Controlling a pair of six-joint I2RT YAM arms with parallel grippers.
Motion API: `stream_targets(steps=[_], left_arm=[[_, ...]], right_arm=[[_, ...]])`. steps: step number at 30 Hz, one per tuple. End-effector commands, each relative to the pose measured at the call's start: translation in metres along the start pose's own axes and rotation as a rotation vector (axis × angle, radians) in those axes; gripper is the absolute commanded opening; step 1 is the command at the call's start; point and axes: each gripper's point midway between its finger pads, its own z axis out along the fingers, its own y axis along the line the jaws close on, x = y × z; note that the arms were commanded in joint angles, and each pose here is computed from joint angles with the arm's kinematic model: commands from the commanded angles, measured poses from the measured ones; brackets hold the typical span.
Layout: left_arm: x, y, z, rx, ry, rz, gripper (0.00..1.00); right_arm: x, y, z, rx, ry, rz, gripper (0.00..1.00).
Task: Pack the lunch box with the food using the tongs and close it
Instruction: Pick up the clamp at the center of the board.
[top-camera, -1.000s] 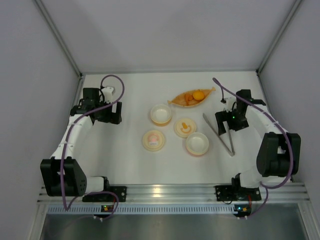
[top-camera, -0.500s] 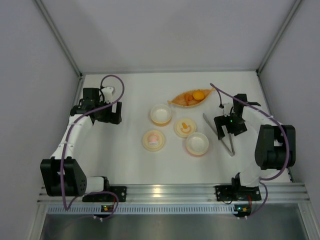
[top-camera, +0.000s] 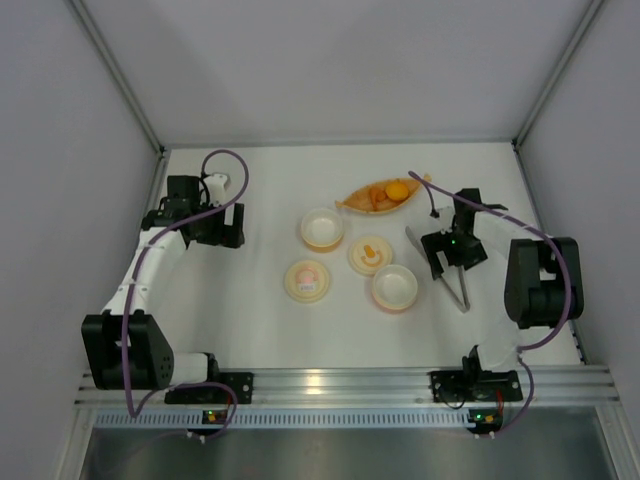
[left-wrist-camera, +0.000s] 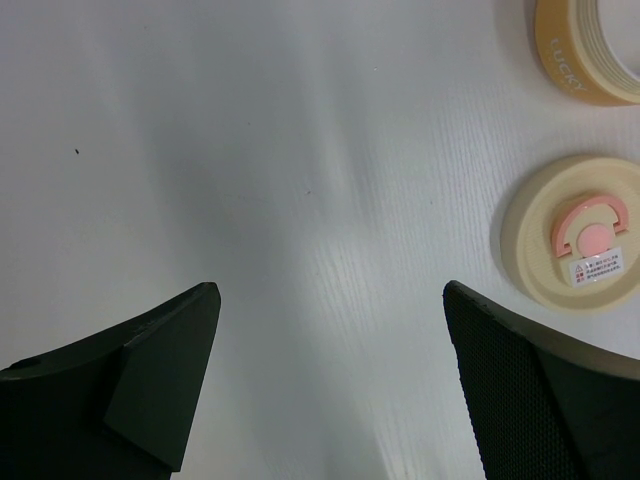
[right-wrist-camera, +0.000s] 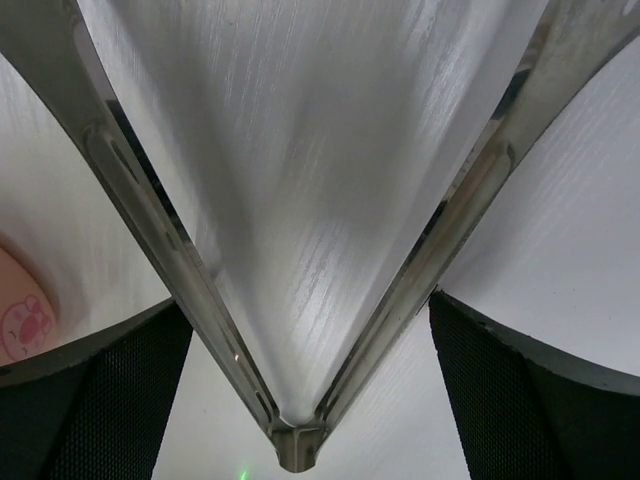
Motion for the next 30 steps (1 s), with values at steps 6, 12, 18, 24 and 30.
stream_targets(steps=[6,12,18,24,30], left_arm=[[-0.015,-0.002,-0.002,0.010,-0.042,0.003,0.98],[-0.012,-0.002,0.000,0.014,-0.034,0.001,0.98],[-0.011,-0.001,0.000,0.006,-0.033,0.008,0.98],[-0.012,0.000,-0.002,-0.002,-0.039,0.011,0.98],[-0.016,-0.001,-0.004,0.004,-0.049,0.015,0.98]], right_arm=[[-0.013,-0.002,0.017,0.022,-0.040,0.021,0.95],[-0.014,-0.002,0.021,0.019,-0.060,0.028,0.90],[-0.014,0.000,0.022,0.009,-0.061,0.029,0.80],[-0.016,0.003,0.003,0.004,-0.089,0.025,0.69],[-0.028,-0.003,-0.035,0.004,-0.170,0.033,0.65]])
